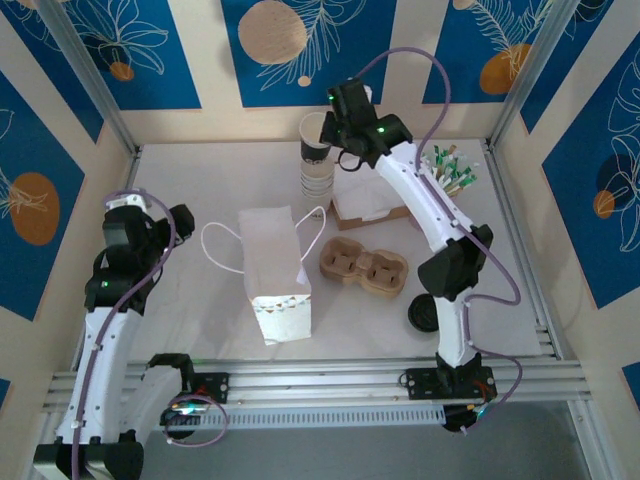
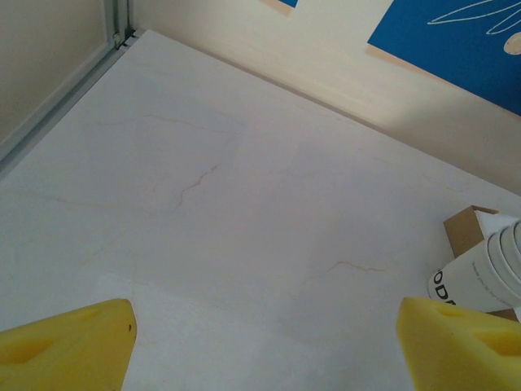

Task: Pack the takeout coffee

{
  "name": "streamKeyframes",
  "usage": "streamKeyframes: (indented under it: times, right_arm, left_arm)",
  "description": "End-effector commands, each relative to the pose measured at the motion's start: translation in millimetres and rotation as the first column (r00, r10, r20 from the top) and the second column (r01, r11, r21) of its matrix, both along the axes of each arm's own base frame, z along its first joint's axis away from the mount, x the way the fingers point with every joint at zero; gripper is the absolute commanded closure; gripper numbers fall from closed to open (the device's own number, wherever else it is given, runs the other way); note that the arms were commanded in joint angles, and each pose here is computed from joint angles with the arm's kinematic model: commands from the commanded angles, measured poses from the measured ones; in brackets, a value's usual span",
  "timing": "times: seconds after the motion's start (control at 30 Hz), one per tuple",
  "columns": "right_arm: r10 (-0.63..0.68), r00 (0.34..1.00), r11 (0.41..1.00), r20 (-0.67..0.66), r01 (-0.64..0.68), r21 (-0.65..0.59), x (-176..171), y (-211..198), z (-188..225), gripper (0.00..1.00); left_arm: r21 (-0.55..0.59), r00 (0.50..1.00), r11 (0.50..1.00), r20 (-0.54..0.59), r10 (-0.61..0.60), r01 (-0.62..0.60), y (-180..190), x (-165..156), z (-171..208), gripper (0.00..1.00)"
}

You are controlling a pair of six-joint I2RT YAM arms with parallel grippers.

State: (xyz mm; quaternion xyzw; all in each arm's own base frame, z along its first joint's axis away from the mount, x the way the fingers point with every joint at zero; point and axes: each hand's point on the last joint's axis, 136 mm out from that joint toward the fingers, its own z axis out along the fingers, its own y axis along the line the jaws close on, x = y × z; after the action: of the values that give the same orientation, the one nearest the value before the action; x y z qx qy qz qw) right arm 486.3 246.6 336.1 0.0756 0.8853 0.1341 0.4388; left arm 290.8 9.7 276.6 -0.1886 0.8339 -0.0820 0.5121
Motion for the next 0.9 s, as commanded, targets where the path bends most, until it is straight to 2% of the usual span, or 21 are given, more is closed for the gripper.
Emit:
streamKeyframes:
  times: [0.0, 0.23, 0.4, 0.63, 0.77, 0.87]
  right_arm:
    - [0.054, 0.993, 0.997, 0.101, -0.059, 0.048, -31.5, -9.1, 63.6, 1.0]
    - [0.056, 0.981, 0.998, 0.184, -0.06, 0.017, -97.1, -49.4, 97.9, 1.0]
    - [0.072, 0.976, 0.997, 0.204, -0.077, 0.017, -158.6, -83.0, 96.5, 1.0]
    - [0.171, 0.978, 0.983, 0.117, -0.178, 0.049, -238.3, -107.4, 53.2, 1.0]
    - [0.294, 0.956, 0.953, 0.018, -0.294, 0.073, -274.5, -100.4, 16.8, 1.0]
    - [0.321, 0.945, 0.945, -0.067, -0.316, 0.081, -289.5, -97.8, -11.5, 1.0]
  left_arm:
    - [0.026, 1.0, 1.0, 0.027, -0.006, 0.005, 2.7, -0.6, 5.4, 0.15]
    - [0.001, 0.999, 0.999, 0.03, -0.044, 0.044, -5.2, 1.5, 3.5, 0.14]
    - [-0.025, 0.997, 0.997, 0.023, -0.068, 0.068, -10.9, 2.9, 1.2, 0.12]
    - [-0.008, 1.0, 1.0, -0.016, -0.025, 0.025, -3.0, -11.2, -5.7, 0.08]
    - [-0.074, 0.997, 0.996, -0.055, -0.062, 0.057, -13.7, -23.5, -25.5, 0.07]
    - [-0.115, 0.992, 0.991, -0.099, -0.081, 0.069, -19.6, -32.3, -40.7, 0.07]
